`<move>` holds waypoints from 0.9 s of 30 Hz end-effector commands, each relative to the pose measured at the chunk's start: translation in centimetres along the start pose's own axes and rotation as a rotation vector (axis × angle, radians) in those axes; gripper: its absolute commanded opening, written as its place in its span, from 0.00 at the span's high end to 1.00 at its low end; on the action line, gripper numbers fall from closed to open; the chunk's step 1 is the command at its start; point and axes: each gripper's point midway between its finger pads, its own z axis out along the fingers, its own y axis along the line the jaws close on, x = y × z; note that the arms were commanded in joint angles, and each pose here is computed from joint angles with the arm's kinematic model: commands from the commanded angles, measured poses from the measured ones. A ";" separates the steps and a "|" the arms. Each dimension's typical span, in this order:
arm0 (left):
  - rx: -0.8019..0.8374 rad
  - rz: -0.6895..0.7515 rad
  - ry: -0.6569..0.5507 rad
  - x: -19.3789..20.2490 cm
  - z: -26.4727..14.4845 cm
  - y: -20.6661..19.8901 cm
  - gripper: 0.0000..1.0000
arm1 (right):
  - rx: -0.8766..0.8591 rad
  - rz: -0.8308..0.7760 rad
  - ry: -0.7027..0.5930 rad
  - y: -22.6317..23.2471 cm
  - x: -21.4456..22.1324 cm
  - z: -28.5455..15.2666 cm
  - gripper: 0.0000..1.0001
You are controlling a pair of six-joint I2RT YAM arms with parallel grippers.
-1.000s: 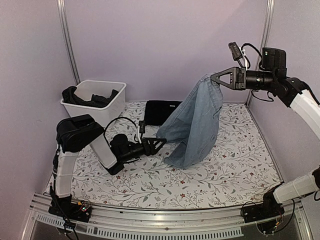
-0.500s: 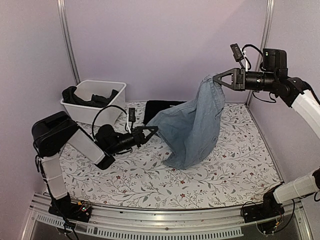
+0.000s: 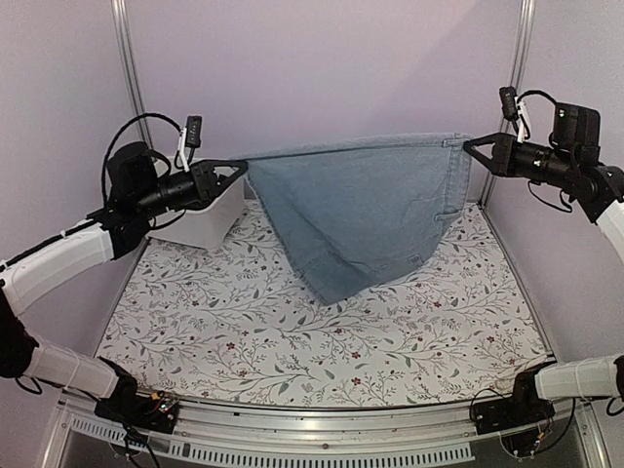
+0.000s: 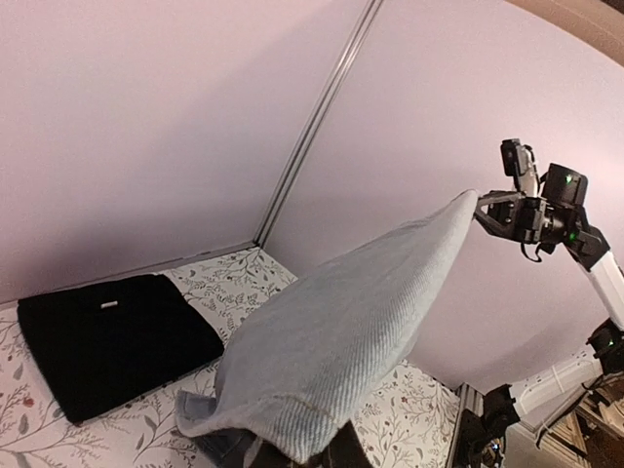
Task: Fold and stack the mixed laundry pile
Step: Pick up the crumpled shorts from the center of the board, then flatten out the crumpled shorts at the center of the board.
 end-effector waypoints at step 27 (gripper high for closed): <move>-0.135 -0.036 0.331 6.9 -3.4 -0.5 1.00 | -0.202 0.227 0.149 -0.9 10.5 3.8 0.97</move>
